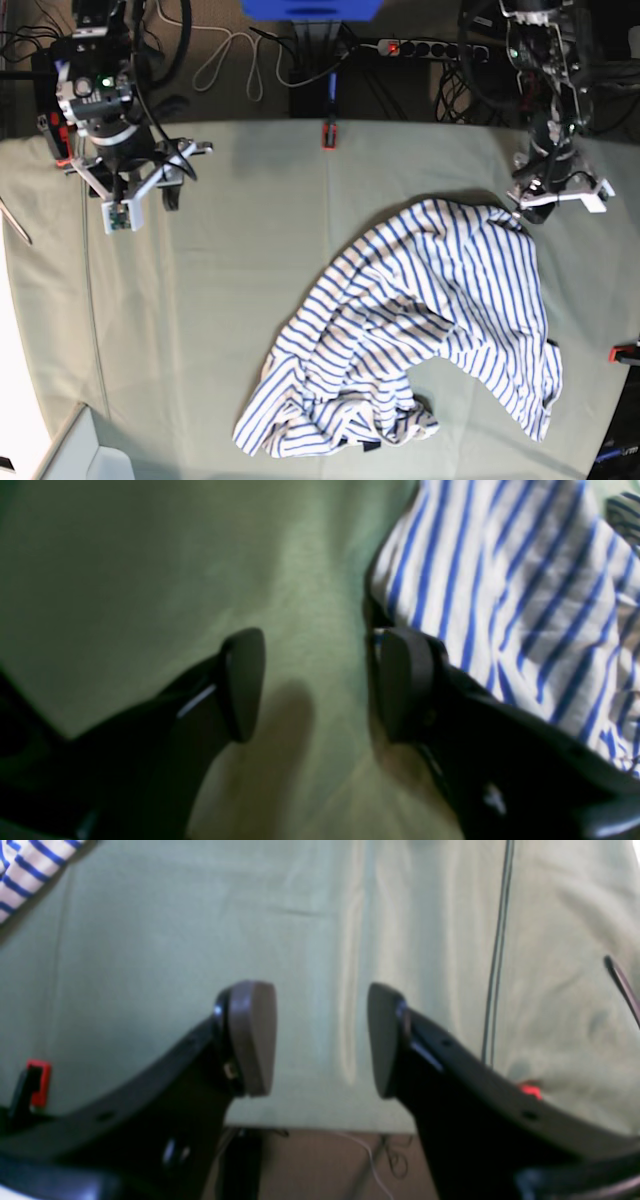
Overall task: Layout the t-shirt on the table in an organized manner, then fold the t-shirt properly
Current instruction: 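Grasp the shirt edge with the left gripper and pull it outward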
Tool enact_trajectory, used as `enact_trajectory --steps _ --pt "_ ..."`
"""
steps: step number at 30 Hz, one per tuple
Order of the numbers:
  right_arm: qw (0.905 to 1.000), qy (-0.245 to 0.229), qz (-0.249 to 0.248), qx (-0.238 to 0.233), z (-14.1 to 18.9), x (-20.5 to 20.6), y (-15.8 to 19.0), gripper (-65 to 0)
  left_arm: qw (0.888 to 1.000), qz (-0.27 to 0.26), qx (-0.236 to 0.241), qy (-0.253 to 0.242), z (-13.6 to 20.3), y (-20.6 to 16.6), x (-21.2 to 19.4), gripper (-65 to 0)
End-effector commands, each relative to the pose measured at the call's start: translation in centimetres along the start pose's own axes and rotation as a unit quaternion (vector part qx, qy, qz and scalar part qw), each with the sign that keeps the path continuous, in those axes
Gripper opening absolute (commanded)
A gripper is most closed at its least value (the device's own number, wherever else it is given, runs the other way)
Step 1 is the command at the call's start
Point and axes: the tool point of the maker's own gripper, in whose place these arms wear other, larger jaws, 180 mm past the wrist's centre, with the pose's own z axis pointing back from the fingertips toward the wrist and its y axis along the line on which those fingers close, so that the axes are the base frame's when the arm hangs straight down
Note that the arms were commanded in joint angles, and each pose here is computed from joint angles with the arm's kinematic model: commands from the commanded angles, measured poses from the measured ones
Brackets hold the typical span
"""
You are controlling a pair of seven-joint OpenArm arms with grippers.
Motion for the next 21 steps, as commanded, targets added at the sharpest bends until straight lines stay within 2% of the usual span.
enact_trajectory --steps 1,7,11,17,21 --pt "0.9998 -0.021 0.004 0.002 0.2 1.1 0.0 -34.4 1.0 -0.006 -0.016 -0.013 -0.4 -1.2 1.0 -29.3" --pt "0.9998 -0.019 0.004 0.0 0.3 0.9 -0.2 -34.4 0.999 -0.029 -0.037 0.018 -1.7 -3.5 -1.1 -29.3" --pt "0.9998 -0.018 0.005 -0.002 0.3 0.8 -0.3 -34.4 0.999 -0.026 -0.035 0.023 -1.8 -3.5 -1.7 -30.1" --pt "0.9998 -0.018 0.012 -0.004 0.3 0.9 -0.7 -34.4 0.999 -0.028 -0.033 0.025 -2.0 -3.4 -1.7 -41.0" --pt "0.9997 -0.019 0.012 -0.005 0.3 1.0 -0.7 -34.4 0.999 -0.029 -0.033 0.026 -2.0 -3.4 -1.8 -42.6"
